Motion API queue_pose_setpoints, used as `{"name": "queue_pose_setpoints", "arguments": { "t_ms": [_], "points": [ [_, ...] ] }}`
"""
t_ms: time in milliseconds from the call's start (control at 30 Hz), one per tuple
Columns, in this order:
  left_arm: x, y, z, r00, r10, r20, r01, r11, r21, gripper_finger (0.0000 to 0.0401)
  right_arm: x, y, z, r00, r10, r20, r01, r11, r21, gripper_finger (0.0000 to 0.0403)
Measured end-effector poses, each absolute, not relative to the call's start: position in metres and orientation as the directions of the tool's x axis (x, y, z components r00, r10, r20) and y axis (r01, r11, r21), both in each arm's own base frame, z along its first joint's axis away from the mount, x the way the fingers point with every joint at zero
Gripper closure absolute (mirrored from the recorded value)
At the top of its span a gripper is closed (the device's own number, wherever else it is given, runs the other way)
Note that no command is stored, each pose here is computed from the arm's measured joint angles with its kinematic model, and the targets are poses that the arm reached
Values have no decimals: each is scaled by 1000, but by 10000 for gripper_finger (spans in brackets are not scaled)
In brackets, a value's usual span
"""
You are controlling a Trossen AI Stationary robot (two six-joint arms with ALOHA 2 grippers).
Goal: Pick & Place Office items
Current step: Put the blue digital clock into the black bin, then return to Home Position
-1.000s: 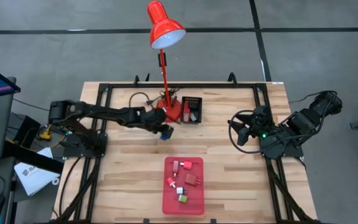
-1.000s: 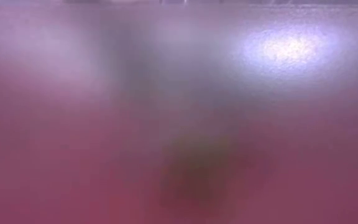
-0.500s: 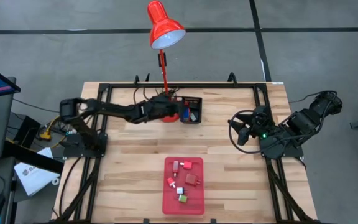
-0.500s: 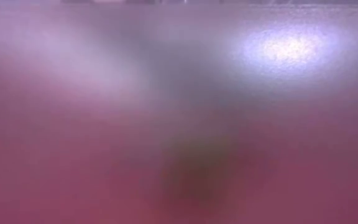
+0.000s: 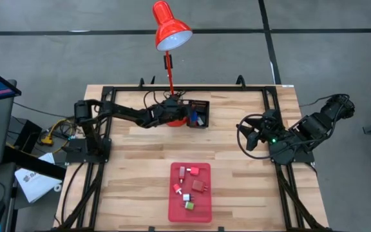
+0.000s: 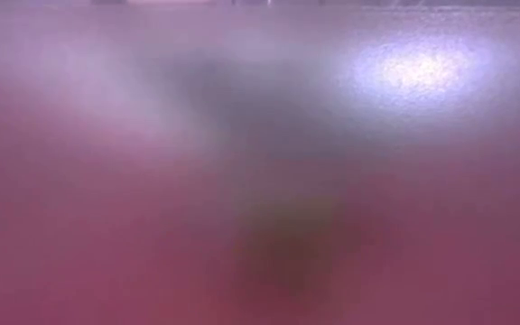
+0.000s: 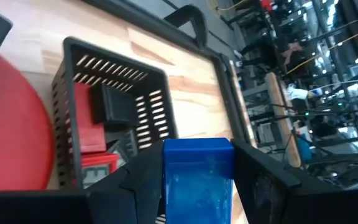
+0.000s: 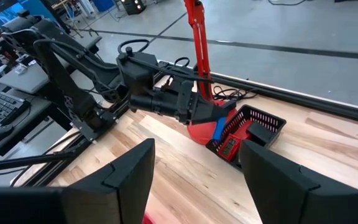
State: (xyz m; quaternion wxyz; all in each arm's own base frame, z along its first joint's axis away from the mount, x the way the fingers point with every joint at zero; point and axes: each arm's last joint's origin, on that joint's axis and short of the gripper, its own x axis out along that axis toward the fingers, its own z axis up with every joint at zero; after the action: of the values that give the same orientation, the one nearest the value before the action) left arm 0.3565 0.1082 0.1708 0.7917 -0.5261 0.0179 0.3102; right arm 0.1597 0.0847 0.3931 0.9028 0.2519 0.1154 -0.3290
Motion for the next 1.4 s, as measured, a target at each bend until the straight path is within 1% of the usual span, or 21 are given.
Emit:
{"name": "queue_pose_setpoints", "arguments": {
  "t_ms": [133, 300, 767, 900, 967, 1033, 1067, 1100, 1167, 1233, 1300, 1333, 1400],
  "points": [
    [356, 109, 171, 796, 494, -350, -515, 248, -821, 220, 159, 84, 393, 755, -537, -376, 654, 658, 372, 174],
    [357, 110, 173, 791, 515, -331, -507, 247, -826, 220, 159, 84, 393, 755, -538, -376, 654, 658, 373, 174],
    [364, 112, 185, 804, 520, -288, -470, 260, -843, 215, 160, 85, 393, 757, -536, -373, 652, 656, 380, 174],
    [365, 111, 187, 829, 493, -265, -442, 285, -850, 210, 161, 86, 394, 766, -528, -367, 642, 658, 394, 174],
    [365, 111, 192, 860, 454, -232, -417, 362, -834, 209, 160, 88, 394, 772, -520, -365, 634, 663, 397, 174],
    [363, 109, 205, 917, 353, -187, -359, 523, -773, 208, 159, 90, 395, 780, -511, -362, 625, 668, 404, 174],
    [361, 107, 212, 944, 279, -178, -317, 607, -729, 209, 159, 91, 395, 784, -509, -356, 620, 668, 411, 174],
    [358, 104, 218, 959, 209, -190, -282, 676, -681, 211, 158, 93, 396, 788, -511, -345, 616, 669, 416, 174],
    [348, 98, 230, 964, 111, -244, -239, 768, -594, 215, 156, 96, 397, 794, -523, -309, 608, 672, 423, 174],
    [332, 92, 241, 943, 79, -324, -239, 838, -491, 219, 155, 99, 399, 800, -532, -279, 599, 676, 430, 174],
    [309, 85, 249, 923, 76, -378, -234, 890, -391, 224, 153, 101, 400, 807, -529, -263, 589, 678, 441, 174],
    [296, 82, 249, 912, 80, -402, -238, 902, -360, 227, 153, 102, 400, 810, -525, -261, 584, 680, 444, 174],
    [268, 75, 241, 896, 85, -435, -257, 900, -353, 231, 152, 104, 400, 817, -516, -258, 574, 685, 448, 174]
  ]
}}
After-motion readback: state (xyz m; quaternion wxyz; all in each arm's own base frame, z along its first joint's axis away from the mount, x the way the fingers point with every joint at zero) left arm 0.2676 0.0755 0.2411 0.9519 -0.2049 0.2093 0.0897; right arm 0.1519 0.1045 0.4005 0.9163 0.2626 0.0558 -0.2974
